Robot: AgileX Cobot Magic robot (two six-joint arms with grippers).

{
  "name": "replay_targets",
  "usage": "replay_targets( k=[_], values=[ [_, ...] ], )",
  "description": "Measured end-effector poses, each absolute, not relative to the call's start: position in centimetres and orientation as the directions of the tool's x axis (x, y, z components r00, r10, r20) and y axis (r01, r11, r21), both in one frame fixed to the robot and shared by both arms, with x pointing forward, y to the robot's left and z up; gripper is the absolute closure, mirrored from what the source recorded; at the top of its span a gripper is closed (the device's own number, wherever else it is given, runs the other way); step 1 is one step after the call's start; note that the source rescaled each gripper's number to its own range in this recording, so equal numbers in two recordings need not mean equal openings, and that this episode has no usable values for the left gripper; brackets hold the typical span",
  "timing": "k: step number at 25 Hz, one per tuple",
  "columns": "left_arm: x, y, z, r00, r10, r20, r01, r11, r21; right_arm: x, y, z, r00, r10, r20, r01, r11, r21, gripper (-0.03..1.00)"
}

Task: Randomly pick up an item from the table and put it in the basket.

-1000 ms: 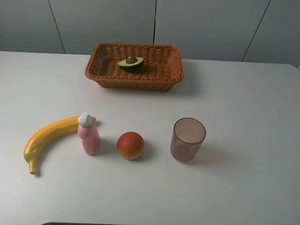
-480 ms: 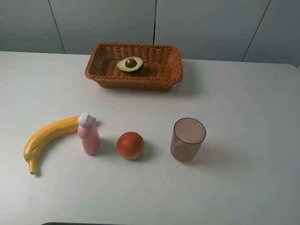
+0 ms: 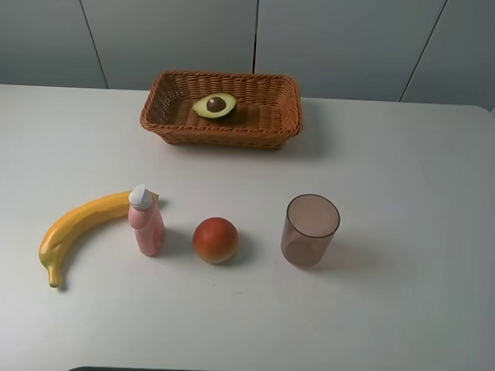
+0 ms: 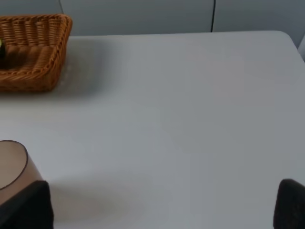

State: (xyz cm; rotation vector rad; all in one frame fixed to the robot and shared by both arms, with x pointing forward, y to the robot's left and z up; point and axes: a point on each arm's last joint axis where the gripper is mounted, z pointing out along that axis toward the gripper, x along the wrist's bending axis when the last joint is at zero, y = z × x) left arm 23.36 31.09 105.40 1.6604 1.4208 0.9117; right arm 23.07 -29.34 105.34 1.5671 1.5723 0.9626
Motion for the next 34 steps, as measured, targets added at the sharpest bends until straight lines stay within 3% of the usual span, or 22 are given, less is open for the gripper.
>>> replay_targets(
  k=[34],
  values=[
    [23.36, 31.09, 105.4, 0.128, 0.991, 0.044, 0.453, -0.098, 0.886, 23.07, -29.31, 105.35, -0.019, 1.0, 0.024, 0.474, -0.012, 0.881, -0.03]
  ],
)
